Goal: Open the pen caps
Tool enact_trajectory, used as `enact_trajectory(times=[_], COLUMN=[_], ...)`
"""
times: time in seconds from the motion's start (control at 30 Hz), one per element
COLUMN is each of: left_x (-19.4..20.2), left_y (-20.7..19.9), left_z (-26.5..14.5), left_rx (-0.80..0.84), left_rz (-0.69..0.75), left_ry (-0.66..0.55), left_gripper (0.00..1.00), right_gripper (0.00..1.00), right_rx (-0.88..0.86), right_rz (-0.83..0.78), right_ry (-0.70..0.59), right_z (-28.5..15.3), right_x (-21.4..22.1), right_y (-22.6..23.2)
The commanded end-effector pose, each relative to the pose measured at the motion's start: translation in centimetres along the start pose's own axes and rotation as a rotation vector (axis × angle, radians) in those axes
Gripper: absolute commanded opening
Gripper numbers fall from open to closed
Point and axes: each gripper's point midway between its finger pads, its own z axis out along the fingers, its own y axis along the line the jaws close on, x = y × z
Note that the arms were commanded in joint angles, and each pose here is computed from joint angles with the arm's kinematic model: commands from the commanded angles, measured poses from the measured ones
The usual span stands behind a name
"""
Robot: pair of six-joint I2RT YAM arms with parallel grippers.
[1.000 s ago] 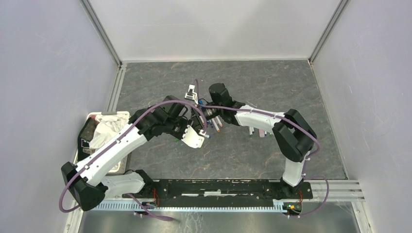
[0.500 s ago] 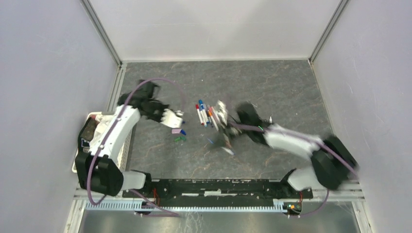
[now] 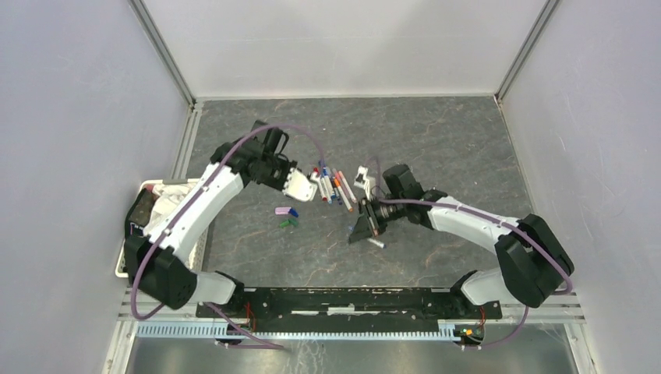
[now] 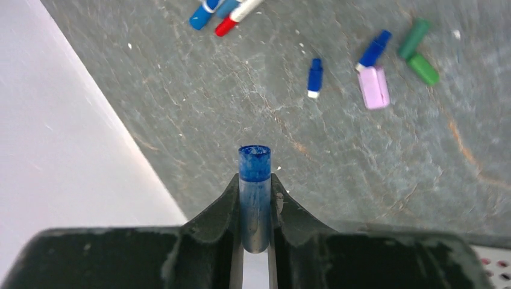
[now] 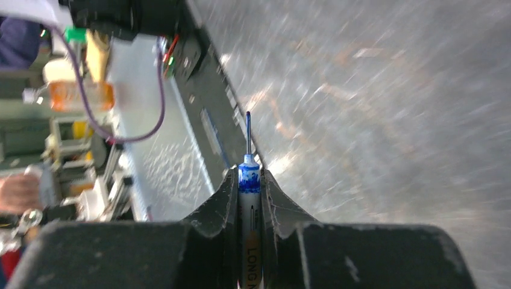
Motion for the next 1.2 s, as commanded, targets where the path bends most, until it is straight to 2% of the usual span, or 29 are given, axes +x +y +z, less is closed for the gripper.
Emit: enact_trajectory(times=[0.0,0.07,0.17,0.3,0.43,0.7,0.9,1.0,1.1,1.17], left_x=[-0.7,-0.7,-0.8,-1.3,-1.4,-1.1,-1.4,-1.9,-2.5,-3.0], left_y=[2.8,3.2,3.2,1.3,-1.6,-4.5,-4.8,-4.5,-3.8,-3.3], left_z=[1.2,2.6,5.1,8.3,11.0,14.0,14.1,13.3,12.0,10.7], left_rx=[0.016,0.051,0.085,0.122,0.165,0.226,0.239,0.235,0.238,0.25], left_rz=[-0.34,-0.461,-0.564,-0.602,-0.582,-0.567,-0.593,-0.603,-0.623,-0.651], left_ry=[-0.041,-0.052,-0.064,-0.083,-0.071,-0.021,-0.031,-0.05,-0.069,-0.083], left_gripper=[0.03,0.07,0.1,0.15,0.16,0.25,0.46,0.51,0.63,0.68], right_gripper=[0.0,0.0,0.0,0.0,0.0,0.0,0.02,0.03,0.07,0.09], right_rx=[0.251,0.388,0.621,0.87,1.031,1.144,1.16,1.172,1.197,1.204], right_rz=[-0.082,-0.05,-0.019,0.009,0.043,0.07,0.065,0.066,0.061,0.06], right_ry=[-0.158,-0.246,-0.362,-0.465,-0.483,-0.491,-0.452,-0.434,-0.432,-0.425], right_z=[-3.4,-5.6,-9.0,-12.9,-15.5,-16.5,-15.5,-15.3,-15.4,-15.4], right_x=[-6.3,-8.0,-9.7,-10.6,-10.0,-8.6,-8.5,-8.5,-8.6,-8.7], right_y=[-3.9,-6.2,-9.3,-12.4,-15.6,-19.2,-21.1,-21.9,-22.4,-22.7])
